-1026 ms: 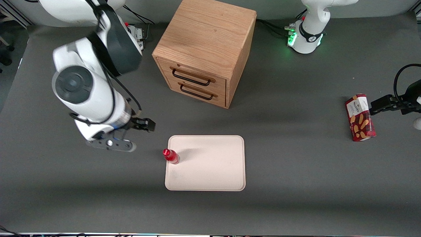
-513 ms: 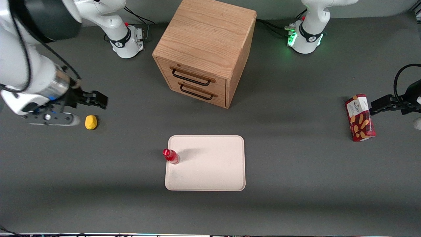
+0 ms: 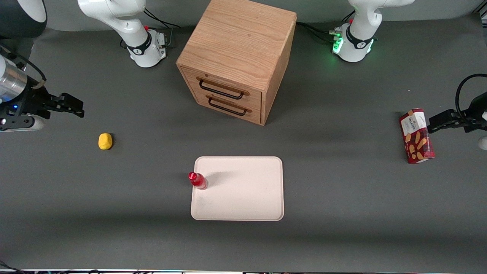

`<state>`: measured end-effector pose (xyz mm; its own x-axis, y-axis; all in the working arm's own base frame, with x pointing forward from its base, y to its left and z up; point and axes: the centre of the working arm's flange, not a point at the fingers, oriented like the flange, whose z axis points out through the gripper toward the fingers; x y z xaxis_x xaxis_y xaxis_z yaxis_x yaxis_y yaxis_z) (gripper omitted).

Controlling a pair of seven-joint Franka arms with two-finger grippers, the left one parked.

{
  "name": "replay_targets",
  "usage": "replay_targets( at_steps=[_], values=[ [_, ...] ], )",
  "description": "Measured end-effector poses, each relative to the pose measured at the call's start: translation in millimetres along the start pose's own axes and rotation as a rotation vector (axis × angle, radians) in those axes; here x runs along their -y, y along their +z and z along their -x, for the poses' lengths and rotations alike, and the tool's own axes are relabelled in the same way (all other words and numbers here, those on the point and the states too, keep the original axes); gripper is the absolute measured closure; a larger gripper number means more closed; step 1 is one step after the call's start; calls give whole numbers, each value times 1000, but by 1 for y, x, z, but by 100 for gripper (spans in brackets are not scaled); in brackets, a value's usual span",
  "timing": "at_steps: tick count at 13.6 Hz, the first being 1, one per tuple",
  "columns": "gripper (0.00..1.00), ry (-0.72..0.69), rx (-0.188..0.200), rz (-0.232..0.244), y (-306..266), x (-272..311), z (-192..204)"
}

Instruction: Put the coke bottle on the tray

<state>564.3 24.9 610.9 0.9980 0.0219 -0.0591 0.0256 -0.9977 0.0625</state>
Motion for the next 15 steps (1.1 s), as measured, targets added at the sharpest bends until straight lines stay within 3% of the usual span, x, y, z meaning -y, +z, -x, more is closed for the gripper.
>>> replay_targets(
  at_steps=[6,15],
  values=[
    [0,8,-47,-40,8,-35,-6],
    [0,7,-56,-40,7,-34,-6]
  ],
)
